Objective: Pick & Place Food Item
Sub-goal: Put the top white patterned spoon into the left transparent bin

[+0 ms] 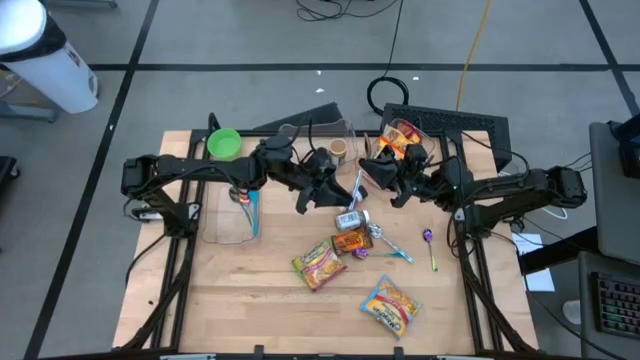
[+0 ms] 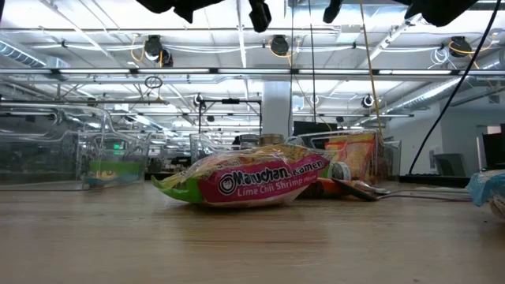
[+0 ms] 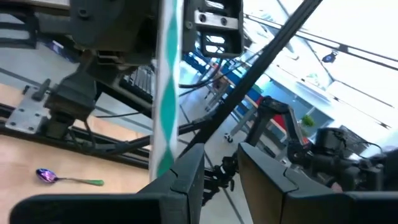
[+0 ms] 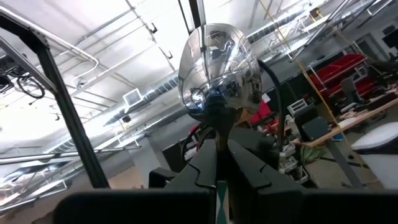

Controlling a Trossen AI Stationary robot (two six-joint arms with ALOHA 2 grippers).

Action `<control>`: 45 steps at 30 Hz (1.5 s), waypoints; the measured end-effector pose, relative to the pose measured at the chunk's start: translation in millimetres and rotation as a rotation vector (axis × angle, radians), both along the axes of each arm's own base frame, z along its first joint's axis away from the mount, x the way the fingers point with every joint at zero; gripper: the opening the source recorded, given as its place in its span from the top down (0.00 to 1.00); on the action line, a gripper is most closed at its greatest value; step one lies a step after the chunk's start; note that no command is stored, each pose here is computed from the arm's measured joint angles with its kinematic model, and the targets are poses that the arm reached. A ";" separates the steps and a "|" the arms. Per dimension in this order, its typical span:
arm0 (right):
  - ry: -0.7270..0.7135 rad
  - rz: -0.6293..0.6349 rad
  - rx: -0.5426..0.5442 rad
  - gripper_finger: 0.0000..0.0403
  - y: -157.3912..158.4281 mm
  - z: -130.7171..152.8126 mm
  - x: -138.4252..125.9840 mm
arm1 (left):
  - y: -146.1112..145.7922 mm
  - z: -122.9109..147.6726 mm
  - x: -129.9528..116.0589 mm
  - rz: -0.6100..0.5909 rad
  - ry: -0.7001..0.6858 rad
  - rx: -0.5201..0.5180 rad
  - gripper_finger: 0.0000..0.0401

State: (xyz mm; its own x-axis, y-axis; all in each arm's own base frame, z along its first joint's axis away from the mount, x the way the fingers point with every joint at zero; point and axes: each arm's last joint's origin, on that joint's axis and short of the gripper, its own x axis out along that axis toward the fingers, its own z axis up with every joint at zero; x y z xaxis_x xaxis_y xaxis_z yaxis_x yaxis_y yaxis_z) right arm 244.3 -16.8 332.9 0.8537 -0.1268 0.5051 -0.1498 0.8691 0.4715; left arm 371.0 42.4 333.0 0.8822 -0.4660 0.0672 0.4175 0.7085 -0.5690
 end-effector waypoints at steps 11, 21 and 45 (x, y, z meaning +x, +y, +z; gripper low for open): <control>0.004 0.001 0.002 0.99 0.6 -0.5 0.3 | 3.3 -4.1 1.3 0.102 0.005 0.076 0.75; -0.005 0.037 0.007 0.99 3.3 0.3 0.0 | 22.4 -5.2 -1.1 0.177 0.017 0.075 0.75; -0.001 0.002 0.010 0.99 -1.3 -0.1 -0.1 | 15.5 -4.7 -0.1 0.150 0.022 0.051 0.67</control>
